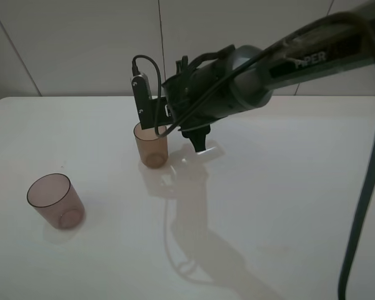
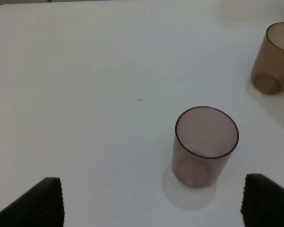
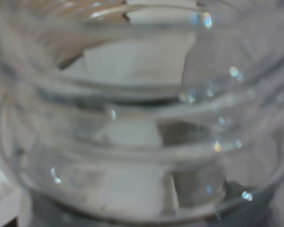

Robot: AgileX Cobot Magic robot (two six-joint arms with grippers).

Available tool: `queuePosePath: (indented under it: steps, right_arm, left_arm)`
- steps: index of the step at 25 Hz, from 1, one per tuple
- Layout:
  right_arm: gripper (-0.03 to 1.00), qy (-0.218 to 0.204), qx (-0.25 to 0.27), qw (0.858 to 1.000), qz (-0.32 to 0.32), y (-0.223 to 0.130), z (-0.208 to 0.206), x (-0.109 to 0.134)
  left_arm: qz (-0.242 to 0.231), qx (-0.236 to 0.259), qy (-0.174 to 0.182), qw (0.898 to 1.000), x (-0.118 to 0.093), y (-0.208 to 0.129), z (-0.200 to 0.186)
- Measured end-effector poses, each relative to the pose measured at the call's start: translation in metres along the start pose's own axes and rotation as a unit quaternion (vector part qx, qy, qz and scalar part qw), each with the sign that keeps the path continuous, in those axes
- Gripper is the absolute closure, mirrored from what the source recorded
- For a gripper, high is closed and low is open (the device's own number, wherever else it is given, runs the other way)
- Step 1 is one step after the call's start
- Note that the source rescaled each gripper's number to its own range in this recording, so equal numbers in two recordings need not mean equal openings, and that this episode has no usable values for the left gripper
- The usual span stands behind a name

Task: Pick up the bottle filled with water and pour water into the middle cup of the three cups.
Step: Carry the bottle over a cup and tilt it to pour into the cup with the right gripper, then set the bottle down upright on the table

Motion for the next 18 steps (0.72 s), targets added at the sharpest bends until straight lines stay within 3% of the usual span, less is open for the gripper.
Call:
queuePosePath:
  steps: [18]
  right_arm:
    - [0.96,-0.055,-0.011,0.996,-0.068,0.005,-0.001,-0.020]
  left_arm:
    - [0.000,0.000,0.000,1.000,0.000,0.000,0.000]
Point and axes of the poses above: a point on each arm's last joint axis where the gripper is mounted, z pointing out along that axis toward the gripper, x along the wrist's bending axis when the last joint is at zero, y = z × x, the point moved 9 cm from there along z, pointing out along that axis toward the gripper, and after that the axes turned 8 degrees about z, right-handed, at the moved point
